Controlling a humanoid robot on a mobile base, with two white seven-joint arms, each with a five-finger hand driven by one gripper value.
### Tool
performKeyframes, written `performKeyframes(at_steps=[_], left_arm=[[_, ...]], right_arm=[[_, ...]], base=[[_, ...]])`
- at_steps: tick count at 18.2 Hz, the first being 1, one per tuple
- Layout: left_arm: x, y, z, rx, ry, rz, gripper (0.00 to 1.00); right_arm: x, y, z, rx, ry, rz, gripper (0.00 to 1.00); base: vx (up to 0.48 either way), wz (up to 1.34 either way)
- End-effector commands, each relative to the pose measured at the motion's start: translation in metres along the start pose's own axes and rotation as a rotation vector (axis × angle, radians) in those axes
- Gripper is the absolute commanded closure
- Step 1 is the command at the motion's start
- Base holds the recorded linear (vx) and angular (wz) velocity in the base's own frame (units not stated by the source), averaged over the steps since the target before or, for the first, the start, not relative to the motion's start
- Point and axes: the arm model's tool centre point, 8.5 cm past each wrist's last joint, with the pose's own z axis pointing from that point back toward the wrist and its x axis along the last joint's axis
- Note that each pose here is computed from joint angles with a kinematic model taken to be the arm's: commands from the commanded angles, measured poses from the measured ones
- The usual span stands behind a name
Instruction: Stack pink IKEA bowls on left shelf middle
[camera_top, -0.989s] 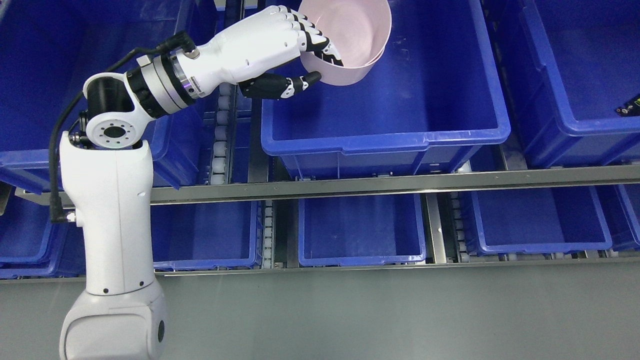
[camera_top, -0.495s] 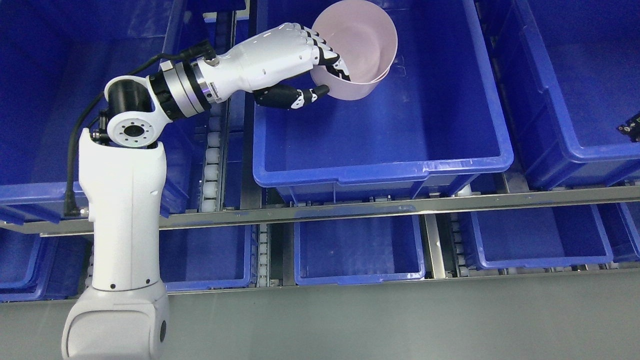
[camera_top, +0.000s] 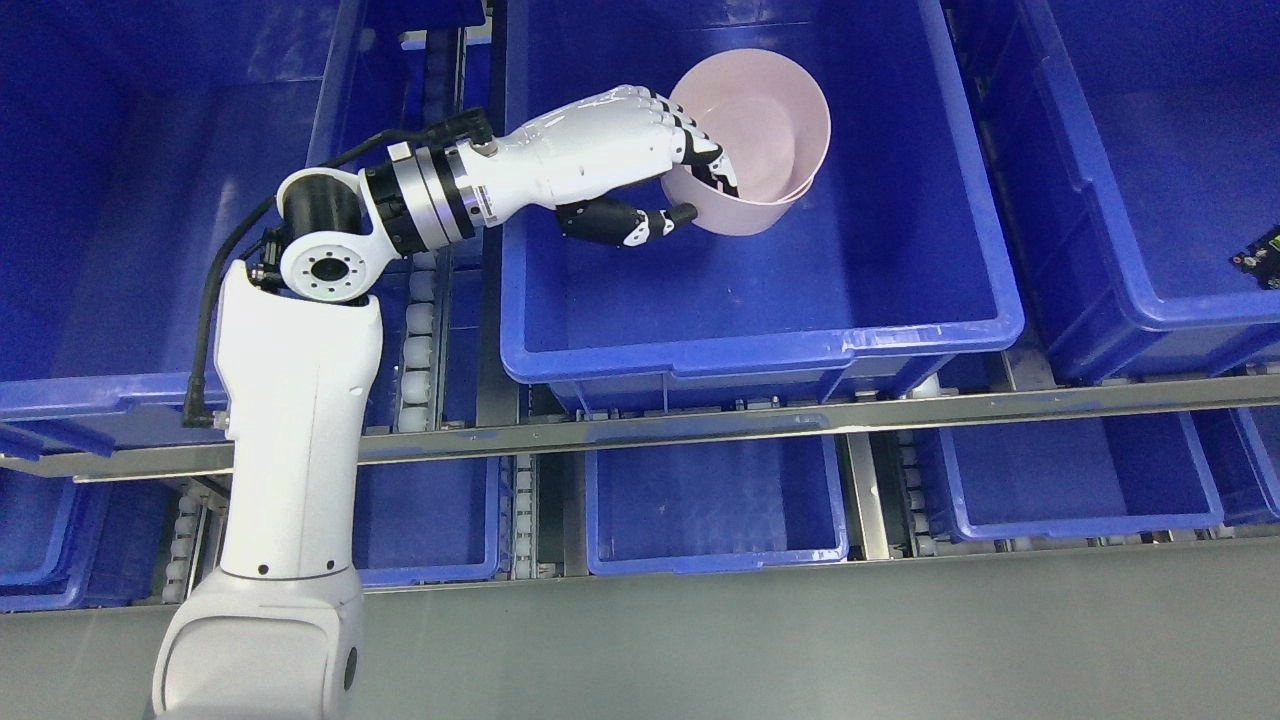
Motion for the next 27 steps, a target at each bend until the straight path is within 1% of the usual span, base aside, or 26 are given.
performKeyframes(at_steps=[1,3,4,5,7,8,9,10,12,13,14,15,17,19,21,24,27], left_arm=[[0.000,-0.025,-0.015,-0.028,-0.021,0.073,0.64],[-0.001,-0.028,-0.012,-0.018,-0.017,0.086,0.53],[-0.003,-0.027,-0.008,0.000,-0.009,0.091,0.46],[-0.005,-0.022,-0.003,0.029,0.003,0.091,0.41],[-0.009,-0.010,0.003,0.133,0.021,0.107,0.31],[-0.016,-0.001,0.016,0.220,0.052,0.113,0.27],[-0.024,0.012,0.033,0.336,0.080,0.117,0.24],[-0.026,0.030,0.046,0.515,0.072,0.130,0.24],[-0.027,0.060,0.073,0.954,0.008,0.204,0.25],[-0.030,0.068,0.089,1.182,-0.023,0.267,0.25],[-0.035,0.068,0.098,1.332,-0.020,0.356,0.25],[-0.042,0.061,0.101,1.403,0.033,0.445,0.23],[-0.057,0.053,0.106,1.452,0.176,0.576,0.00],[-0.060,0.041,0.103,1.451,0.254,0.679,0.00],[-0.050,0.023,0.091,1.387,0.289,0.732,0.00],[-0.025,0.005,0.082,1.331,0.288,0.761,0.00],[-0.017,-0.015,0.098,1.341,0.323,0.770,0.00]], right_arm=[[0.006,-0.011,-0.001,-0.019,-0.017,-0.002,0.00],[0.006,-0.011,-0.001,-0.019,-0.017,-0.002,0.00],[0.006,-0.011,-0.001,-0.019,-0.017,-0.002,0.00],[0.006,-0.011,-0.001,-0.019,-0.017,-0.002,0.00],[0.006,-0.011,-0.001,-0.019,-0.017,-0.002,0.00],[0.006,-0.011,-0.001,-0.019,-0.017,-0.002,0.00],[0.006,-0.011,-0.001,-0.019,-0.017,-0.002,0.00],[0.006,-0.011,-0.001,-0.019,-0.017,-0.002,0.00],[0.006,-0.011,-0.001,-0.019,-0.017,-0.002,0.00],[0.006,-0.011,-0.001,-0.019,-0.017,-0.002,0.00],[0.006,-0.011,-0.001,-0.019,-0.017,-0.002,0.00],[0.006,-0.011,-0.001,-0.019,-0.017,-0.002,0.00],[0.006,-0.011,-0.001,-0.019,-0.017,-0.002,0.00],[0.006,-0.011,-0.001,-0.019,-0.017,-0.002,0.00],[0.006,-0.011,-0.001,-0.019,-0.017,-0.002,0.00],[0.006,-0.011,-0.001,-0.019,-0.017,-0.002,0.00],[0.006,-0.011,-0.001,-0.019,-0.017,-0.002,0.00]], base=[[-0.028,0.00],[-0.033,0.00],[-0.038,0.00],[-0.030,-0.02],[-0.025,-0.01],[-0.021,0.00],[0.000,0.00],[0.000,0.00],[0.000,0.00],[0.000,0.00],[-0.018,-0.03],[-0.038,-0.08],[-0.061,-0.11],[-0.110,-0.15],[-0.152,-0.18],[-0.203,-0.18],[-0.242,-0.15]])
